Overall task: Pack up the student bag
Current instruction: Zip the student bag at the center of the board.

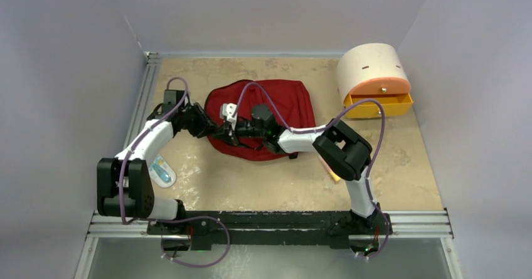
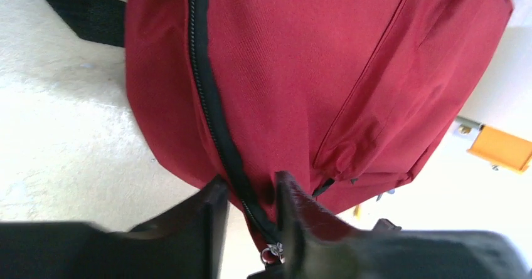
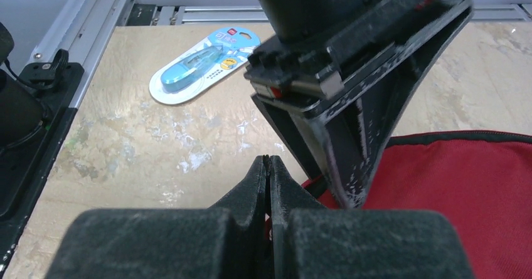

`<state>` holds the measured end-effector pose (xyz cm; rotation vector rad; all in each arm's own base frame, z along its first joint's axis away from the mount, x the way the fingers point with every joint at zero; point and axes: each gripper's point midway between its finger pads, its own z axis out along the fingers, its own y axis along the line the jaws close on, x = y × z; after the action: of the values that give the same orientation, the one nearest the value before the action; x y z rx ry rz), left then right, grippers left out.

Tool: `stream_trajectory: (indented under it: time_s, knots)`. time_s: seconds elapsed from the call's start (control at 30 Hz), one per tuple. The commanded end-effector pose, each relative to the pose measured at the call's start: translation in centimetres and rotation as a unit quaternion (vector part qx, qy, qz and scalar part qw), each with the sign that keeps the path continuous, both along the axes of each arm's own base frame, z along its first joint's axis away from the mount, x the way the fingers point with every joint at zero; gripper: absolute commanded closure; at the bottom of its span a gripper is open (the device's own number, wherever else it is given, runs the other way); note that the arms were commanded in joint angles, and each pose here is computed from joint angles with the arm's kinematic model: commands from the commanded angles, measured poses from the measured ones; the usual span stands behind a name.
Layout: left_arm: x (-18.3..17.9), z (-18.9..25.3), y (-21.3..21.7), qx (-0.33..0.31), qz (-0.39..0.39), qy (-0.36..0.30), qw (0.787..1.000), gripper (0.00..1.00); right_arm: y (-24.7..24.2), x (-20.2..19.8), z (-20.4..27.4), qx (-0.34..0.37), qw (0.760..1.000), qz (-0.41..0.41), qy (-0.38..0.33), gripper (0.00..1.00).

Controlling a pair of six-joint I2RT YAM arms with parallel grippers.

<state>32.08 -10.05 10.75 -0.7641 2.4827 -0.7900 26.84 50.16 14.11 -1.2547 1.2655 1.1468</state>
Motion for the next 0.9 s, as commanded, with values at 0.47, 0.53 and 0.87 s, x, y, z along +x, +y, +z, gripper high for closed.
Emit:
stream_trajectory:
  time_s: [0.47,0.53,0.87]
  knots:
    - [3.3,0.5,5.0,0.054,0.033,-0.029,0.998,1.00,-3.1,-1.6,0.4,-0.031,0.985,0.144,-0.087,1.00]
    - [3.7,0.6,5.9,0.063,0.037,-0.030,0.997,1.00,-3.8,-1.6,-0.7,-0.053,0.982,0.157,-0.085,1.00]
    - [6.6,0.8,9.2,0.088,0.063,-0.032,0.994,1.00,-6.6,-2.5,-3.7,-0.114,0.969,0.204,-0.081,1.00]
